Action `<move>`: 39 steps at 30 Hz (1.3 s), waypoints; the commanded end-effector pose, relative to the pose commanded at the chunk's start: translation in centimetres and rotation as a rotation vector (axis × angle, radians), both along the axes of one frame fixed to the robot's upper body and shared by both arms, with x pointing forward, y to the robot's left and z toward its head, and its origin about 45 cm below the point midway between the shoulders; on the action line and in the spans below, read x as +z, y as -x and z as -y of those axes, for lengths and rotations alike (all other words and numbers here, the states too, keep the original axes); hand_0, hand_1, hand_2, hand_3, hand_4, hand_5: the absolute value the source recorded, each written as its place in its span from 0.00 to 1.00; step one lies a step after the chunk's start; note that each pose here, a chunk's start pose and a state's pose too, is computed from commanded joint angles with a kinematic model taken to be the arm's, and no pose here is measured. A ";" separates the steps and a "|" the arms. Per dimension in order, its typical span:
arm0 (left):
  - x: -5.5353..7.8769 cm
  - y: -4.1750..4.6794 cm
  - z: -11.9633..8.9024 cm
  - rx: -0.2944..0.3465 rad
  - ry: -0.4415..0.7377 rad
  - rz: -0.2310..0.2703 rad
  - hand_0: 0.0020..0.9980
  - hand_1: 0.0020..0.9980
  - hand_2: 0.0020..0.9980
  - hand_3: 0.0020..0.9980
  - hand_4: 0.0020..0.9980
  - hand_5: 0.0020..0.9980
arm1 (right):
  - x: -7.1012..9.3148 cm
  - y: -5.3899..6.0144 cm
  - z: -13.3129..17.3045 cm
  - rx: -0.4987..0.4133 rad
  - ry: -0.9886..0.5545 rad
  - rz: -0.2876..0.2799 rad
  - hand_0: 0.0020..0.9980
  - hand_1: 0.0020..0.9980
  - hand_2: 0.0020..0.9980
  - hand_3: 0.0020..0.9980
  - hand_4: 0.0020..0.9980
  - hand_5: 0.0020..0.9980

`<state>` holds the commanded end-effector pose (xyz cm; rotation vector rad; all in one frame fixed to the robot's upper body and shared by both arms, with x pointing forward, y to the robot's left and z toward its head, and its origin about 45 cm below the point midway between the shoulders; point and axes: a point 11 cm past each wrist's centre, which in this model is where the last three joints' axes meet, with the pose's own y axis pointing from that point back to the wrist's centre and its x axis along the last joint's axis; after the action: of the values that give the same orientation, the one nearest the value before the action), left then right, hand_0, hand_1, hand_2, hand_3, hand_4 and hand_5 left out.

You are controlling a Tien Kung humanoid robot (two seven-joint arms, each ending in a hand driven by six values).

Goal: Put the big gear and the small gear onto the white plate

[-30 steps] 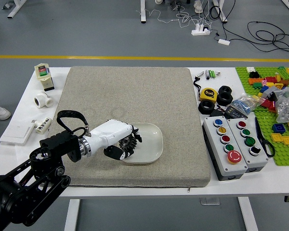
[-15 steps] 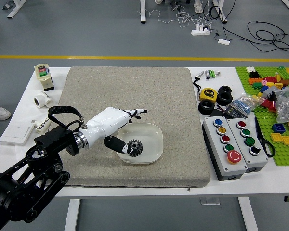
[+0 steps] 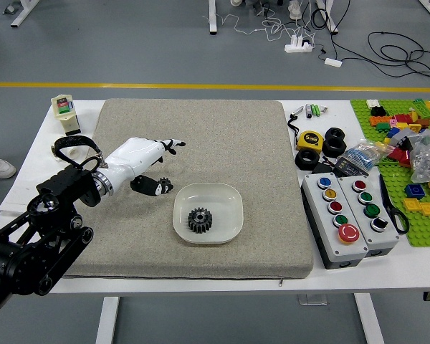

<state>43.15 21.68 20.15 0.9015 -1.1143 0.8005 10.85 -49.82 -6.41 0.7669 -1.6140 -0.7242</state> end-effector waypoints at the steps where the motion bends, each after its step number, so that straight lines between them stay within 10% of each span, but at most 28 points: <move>1: -0.5 -0.15 -0.3 0.006 -0.014 -0.013 0.39 0.55 0.73 0.86 0.61 0.00 | 0.0 -0.1 0.0 0.001 0.000 0.001 0.66 0.67 0.75 0.56 0.76 0.61; 39: -3.0 0.03 -0.3 -0.005 -0.075 -0.108 0.49 0.69 0.82 0.85 0.74 0.00 | 0.1 -0.3 0.1 0.007 0.001 0.001 0.66 0.67 0.75 0.56 0.75 0.61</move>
<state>43.12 22.00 17.13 0.9928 -1.0574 0.7018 11.16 -49.87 -6.31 0.7719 -1.6123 -0.7180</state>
